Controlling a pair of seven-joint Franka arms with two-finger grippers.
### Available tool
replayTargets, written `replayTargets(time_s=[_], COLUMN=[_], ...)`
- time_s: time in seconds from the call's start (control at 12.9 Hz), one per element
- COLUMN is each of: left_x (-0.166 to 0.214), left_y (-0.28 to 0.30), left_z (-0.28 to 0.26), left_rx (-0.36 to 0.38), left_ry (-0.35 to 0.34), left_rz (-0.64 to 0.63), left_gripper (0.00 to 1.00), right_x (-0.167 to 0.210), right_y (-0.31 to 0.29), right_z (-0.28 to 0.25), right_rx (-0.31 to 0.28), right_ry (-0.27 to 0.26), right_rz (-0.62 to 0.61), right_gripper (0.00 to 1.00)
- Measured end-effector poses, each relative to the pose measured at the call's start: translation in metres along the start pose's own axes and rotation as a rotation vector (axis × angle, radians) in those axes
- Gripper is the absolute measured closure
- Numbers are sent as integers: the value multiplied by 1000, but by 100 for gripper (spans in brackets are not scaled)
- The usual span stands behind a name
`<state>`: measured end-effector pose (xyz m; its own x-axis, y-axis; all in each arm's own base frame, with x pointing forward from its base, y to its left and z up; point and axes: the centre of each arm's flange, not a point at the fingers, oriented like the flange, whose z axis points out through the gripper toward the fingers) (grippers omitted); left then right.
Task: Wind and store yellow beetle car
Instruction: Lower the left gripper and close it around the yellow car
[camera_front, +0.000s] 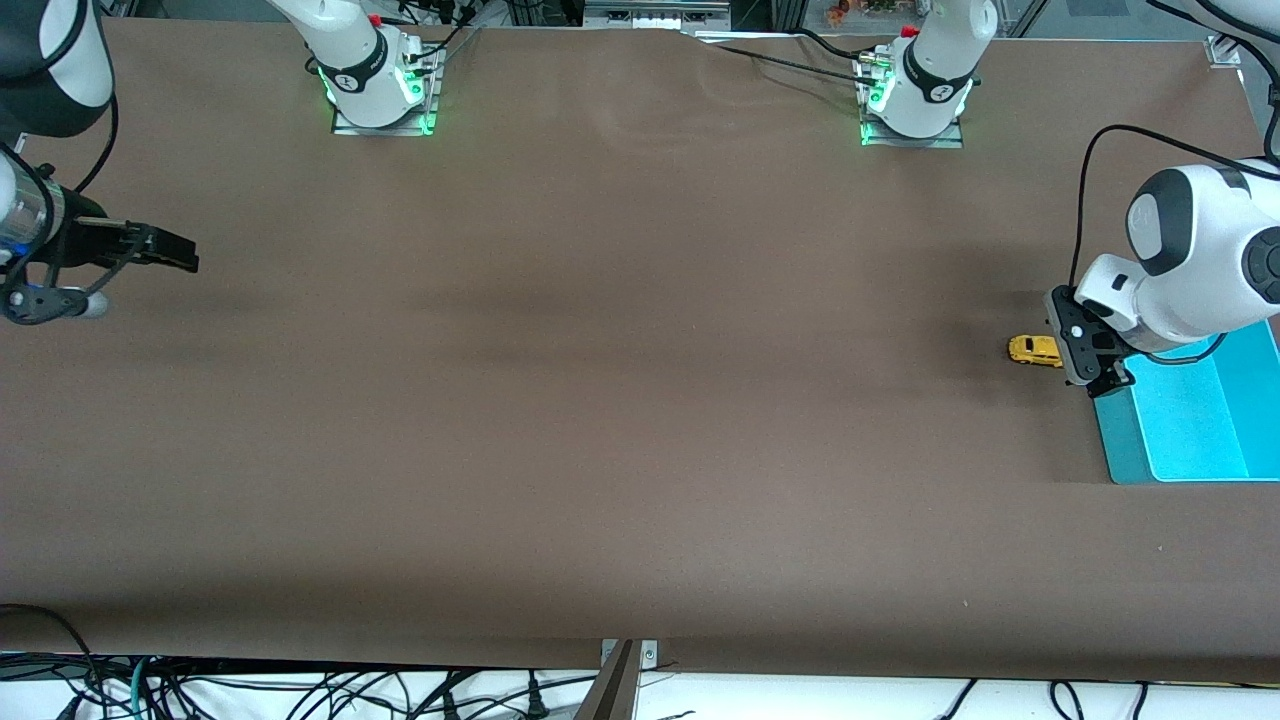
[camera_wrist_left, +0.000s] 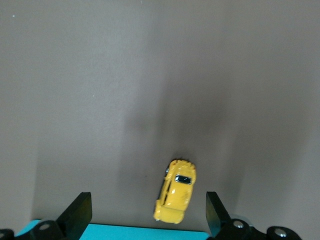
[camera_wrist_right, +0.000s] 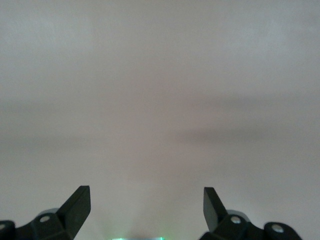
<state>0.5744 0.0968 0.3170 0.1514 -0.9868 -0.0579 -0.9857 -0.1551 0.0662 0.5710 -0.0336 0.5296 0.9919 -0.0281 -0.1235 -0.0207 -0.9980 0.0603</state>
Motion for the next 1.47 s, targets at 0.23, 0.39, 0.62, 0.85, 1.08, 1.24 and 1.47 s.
replayTargets(time_s=[0.23,0.39,0.62,0.85,1.08,1.24,1.47], left_x=[-32,-47,-46,-42,-40,-41,-44], left_y=[-2,-3,-2,7,17,17,18], left_z=[42,72,96,111,123,123,123], left_rx=[34,46,75,93,101,106,105], left_ry=[5,12,17,20,23,21,19], left_rz=[74,97,102,108,120,131,132], left_gripper=[0,0,0,0,0,0,0], right_x=[2,-4,-11,-10,-9,-9,-9], right_y=[4,5,4,5,5,5,5], right_z=[-20,-39,-42,-40,-39,-39,-38], right_rx=[53,73,85,88,89,90,90], right_ry=[97,121,93,89,86,86,85], right_rz=[22,28,31,33,34,34,34], right_gripper=[0,0,0,0,0,0,0])
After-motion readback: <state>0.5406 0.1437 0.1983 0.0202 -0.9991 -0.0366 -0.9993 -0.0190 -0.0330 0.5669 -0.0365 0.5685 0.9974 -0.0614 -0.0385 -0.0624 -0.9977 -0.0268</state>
